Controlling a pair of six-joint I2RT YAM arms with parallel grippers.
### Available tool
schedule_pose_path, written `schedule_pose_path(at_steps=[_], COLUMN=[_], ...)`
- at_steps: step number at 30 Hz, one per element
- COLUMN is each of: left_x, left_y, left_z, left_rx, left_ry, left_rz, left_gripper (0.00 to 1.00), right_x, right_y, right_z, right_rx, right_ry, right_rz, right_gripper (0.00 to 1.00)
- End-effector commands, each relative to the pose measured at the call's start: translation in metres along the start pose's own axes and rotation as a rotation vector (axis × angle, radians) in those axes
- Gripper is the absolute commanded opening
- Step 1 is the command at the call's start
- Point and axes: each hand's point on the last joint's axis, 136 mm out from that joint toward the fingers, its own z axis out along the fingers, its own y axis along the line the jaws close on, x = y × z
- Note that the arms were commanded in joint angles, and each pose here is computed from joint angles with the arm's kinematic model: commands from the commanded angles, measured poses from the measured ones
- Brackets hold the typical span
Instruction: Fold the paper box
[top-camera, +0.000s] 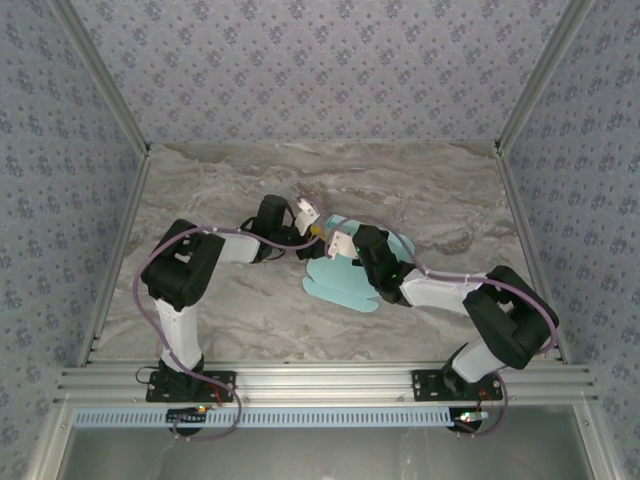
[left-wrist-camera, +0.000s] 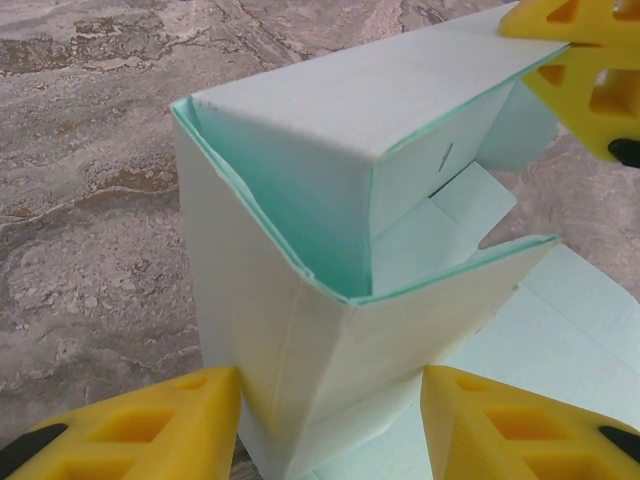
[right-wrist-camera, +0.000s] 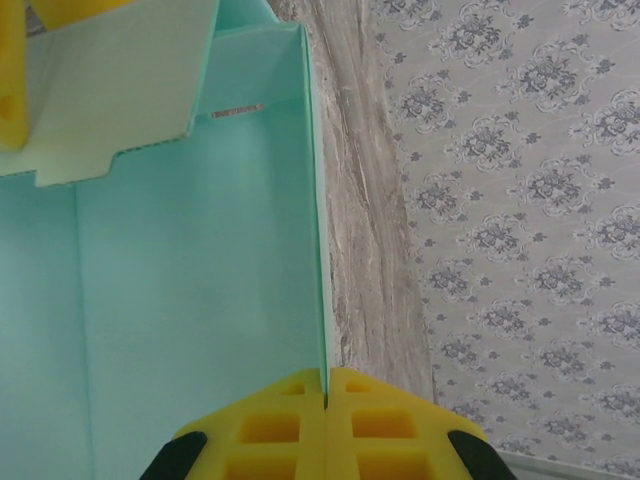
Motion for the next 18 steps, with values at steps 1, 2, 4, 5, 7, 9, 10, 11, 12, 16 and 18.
schedule_pose_path(at_steps=[1, 2, 4, 5, 7, 9, 10, 11, 12, 16, 18], left_x=[-0.008, -0.009, -0.011, -0.011, -0.013, -0.014, -0.014, -0.014, -0.016, -0.021, -0.021], left_y=[-0.002, 0.001, 0.010, 0.012, 0.017, 0.019, 0.020, 0.021, 0.022, 0.023, 0.023], left_z=[0.006, 0.006, 0.007, 0.007, 0.007, 0.007, 0.007, 0.007, 0.006, 0.004, 0.004], left_rx=[0.021, 0.005, -0.050, -0.066, -0.101, -0.129, -0.148, -0.165, -0.178, -0.225, -0.253], left_ry=[-0.034, -0.038, -0.047, -0.048, -0.065, -0.073, -0.078, -0.083, -0.095, -0.134, -0.142], left_rz=[0.018, 0.013, -0.003, -0.012, -0.022, -0.024, -0.025, -0.023, -0.022, -0.025, -0.018], left_gripper=[0.50, 0.50, 0.50, 0.49, 0.49, 0.49, 0.49, 0.48, 0.48, 0.46, 0.46], right_x=[-0.002, -0.003, -0.004, -0.004, -0.005, -0.007, -0.006, -0.007, -0.007, -0.005, -0.004], right_y=[0.022, 0.025, 0.027, 0.028, 0.029, 0.029, 0.030, 0.030, 0.031, 0.031, 0.031], right_z=[0.001, 0.001, 0.000, 0.000, -0.001, -0.002, -0.002, -0.002, -0.003, -0.003, -0.003], right_rx=[-0.053, -0.060, -0.068, -0.071, -0.080, -0.087, -0.094, -0.099, -0.105, -0.121, -0.130], right_ry=[-0.016, -0.016, -0.021, -0.022, -0.029, -0.035, -0.037, -0.039, -0.039, -0.037, -0.038], right_rz=[0.000, -0.003, 0.002, 0.004, 0.011, 0.016, 0.017, 0.020, 0.022, 0.029, 0.038], right_gripper=[0.00, 0.00, 0.00, 0.00, 0.00, 0.00, 0.00, 0.00, 0.00, 0.00, 0.00])
